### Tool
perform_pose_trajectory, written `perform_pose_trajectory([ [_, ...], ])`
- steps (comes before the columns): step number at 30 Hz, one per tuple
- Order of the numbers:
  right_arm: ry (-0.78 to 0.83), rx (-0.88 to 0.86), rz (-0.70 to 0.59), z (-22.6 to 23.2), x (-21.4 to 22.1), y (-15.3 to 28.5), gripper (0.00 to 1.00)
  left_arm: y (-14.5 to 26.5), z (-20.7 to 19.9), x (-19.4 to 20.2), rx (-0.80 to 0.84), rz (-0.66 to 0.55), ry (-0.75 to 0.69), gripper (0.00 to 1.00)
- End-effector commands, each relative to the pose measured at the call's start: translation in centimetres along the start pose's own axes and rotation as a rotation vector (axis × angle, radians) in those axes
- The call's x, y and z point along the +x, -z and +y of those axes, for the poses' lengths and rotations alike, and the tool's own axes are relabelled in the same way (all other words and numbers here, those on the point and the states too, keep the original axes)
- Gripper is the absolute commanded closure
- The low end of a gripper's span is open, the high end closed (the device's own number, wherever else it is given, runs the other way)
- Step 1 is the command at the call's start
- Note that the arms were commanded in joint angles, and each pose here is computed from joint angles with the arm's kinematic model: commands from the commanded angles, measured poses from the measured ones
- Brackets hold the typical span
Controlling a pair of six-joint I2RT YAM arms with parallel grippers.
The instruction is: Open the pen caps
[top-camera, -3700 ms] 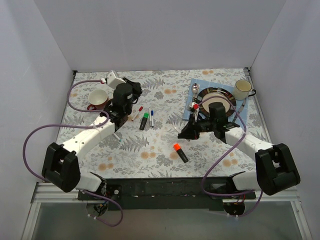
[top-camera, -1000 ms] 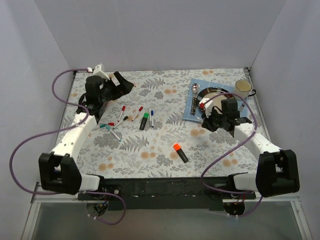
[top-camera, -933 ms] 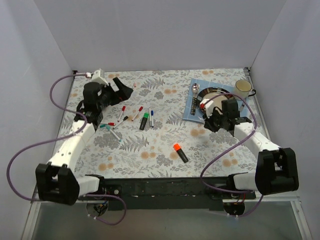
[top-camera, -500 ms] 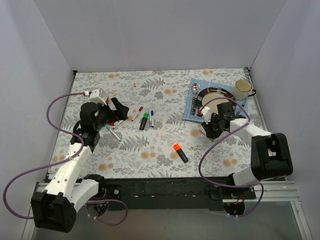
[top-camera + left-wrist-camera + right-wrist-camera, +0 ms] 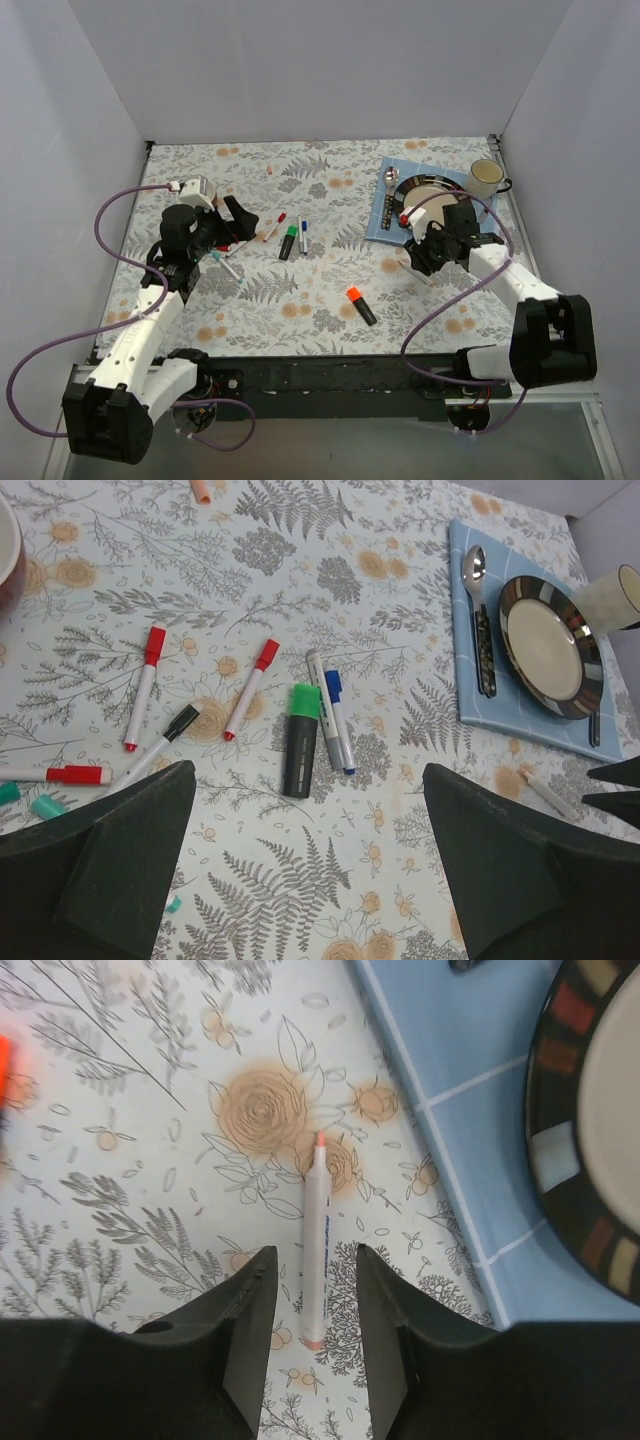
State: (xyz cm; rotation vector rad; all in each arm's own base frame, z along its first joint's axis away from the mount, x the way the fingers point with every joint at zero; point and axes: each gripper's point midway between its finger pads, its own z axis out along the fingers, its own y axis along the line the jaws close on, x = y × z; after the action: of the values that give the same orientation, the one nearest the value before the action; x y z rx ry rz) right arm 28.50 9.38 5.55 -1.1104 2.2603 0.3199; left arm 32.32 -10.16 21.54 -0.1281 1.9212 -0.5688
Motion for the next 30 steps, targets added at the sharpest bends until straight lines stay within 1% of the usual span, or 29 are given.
perform_pose_trajectory([
  [1, 0.083, -0.081, -0.263, 2.1, -5.9, 3.8, 0.55, -0.6, 0.3, 1.8, 0.011, 0.074, -0.033, 0.05],
  [2, 0.096, -0.121, -0.307, 2.9, -6.5, 4.2, 0.55, -1.1, 0.5, 2.7, 0.018, 0.114, -0.039, 0.09],
  [4, 0.115, -0.153, -0.353, 3.9, -7.2, 4.8, 0.53, -1.7, 0.3, 3.6, 0.042, 0.165, -0.041, 0.14],
  [5, 0.116, -0.157, -0.359, 4.0, -7.2, 4.9, 0.53, -2.4, 0.1, 4.9, 0.061, 0.224, -0.028, 0.18],
  [6, 0.119, -0.160, -0.365, 4.1, -7.4, 5.0, 0.53, -2.8, -0.6, 5.4, 0.077, 0.260, -0.030, 0.19],
  [7, 0.116, -0.169, -0.366, 4.2, -7.4, 5.0, 0.53, -3.1, -1.1, 6.1, 0.084, 0.291, -0.037, 0.20],
  [8, 0.111, -0.175, -0.364, 4.3, -7.5, 5.1, 0.53, -3.7, -1.2, 6.5, 0.054, 0.304, -0.050, 0.20],
  [9, 0.109, -0.178, -0.365, 4.3, -7.6, 5.2, 0.53, -4.4, -2.3, 8.4, 0.054, 0.373, -0.077, 0.20],
  [10, 0.110, -0.188, -0.369, 4.5, -7.7, 5.3, 0.53, -4.9, -2.6, 8.9, 0.034, 0.389, -0.098, 0.20],
  [11, 0.112, -0.191, -0.373, 4.6, -7.8, 5.4, 0.53, -5.5, -2.6, 9.8, 0.008, 0.417, -0.112, 0.20],
  [12, 0.117, -0.188, -0.379, 4.6, -8.0, 5.5, 0.53, -6.3, -2.0, 11.5, -0.053, 0.464, -0.128, 0.20],
  [13, 0.122, -0.189, -0.386, 4.8, -8.1, 5.6, 0.53, -7.2, -2.4, 10.8, -0.072, 0.454, -0.135, 0.21],
  [14, 0.124, -0.189, -0.388, 4.8, -8.2, 5.6, 0.53, -7.8, -2.3, 11.0, -0.100, 0.463, -0.145, 0.22],
  [15, 0.129, -0.186, -0.391, 4.8, -8.2, 5.7, 0.53, -8.5, -1.9, 10.7, -0.152, 0.453, -0.172, 0.23],
  [17, 0.132, -0.185, -0.393, 4.9, -8.3, 5.8, 0.53, -10.6, -1.6, 10.7, -0.196, 0.463, -0.219, 0.26],
  [18, 0.130, -0.182, -0.392, 4.9, -8.3, 5.8, 0.53, -11.1, -1.0, 11.1, -0.235, 0.483, -0.249, 0.32],
  [19, 0.133, -0.179, -0.393, 4.8, -8.3, 5.8, 0.53, -12.0, -0.1, 12.3, -0.267, 0.521, -0.279, 0.33],
  [20, 0.132, -0.181, -0.393, 4.9, -8.3, 5.8, 0.53, -13.2, -0.7, 11.4, -0.266, 0.509, -0.290, 0.34],
  [21, 0.131, -0.182, -0.392, 4.9, -8.3, 5.8, 0.53, -13.5, -0.6, 11.8, -0.276, 0.530, -0.304, 0.37],
  [22, 0.132, -0.182, -0.394, 4.9, -8.3, 5.9, 0.53, -14.0, -0.4, 11.6, -0.292, 0.528, -0.318, 0.41],
  [23, 0.134, -0.182, -0.397, 4.9, -8.4, 5.9, 0.53, -14.9, -0.2, 11.8, -0.300, 0.538, -0.336, 0.42],
  [25, 0.134, -0.179, -0.398, 4.9, -8.4, 6.0, 0.53, -15.4, 0.0, 11.9, -0.315, 0.547, -0.354, 0.48],
  [28, 0.136, -0.176, -0.401, 4.9, -8.4, 6.1, 0.53, -16.0, 0.4, 12.0, -0.336, 0.559, -0.378, 0.53],
  [30, 0.136, -0.174, -0.402, 4.9, -8.5, 6.1, 0.53, -16.4, 0.5, 12.2, -0.339, 0.572, -0.392, 0.55],
])
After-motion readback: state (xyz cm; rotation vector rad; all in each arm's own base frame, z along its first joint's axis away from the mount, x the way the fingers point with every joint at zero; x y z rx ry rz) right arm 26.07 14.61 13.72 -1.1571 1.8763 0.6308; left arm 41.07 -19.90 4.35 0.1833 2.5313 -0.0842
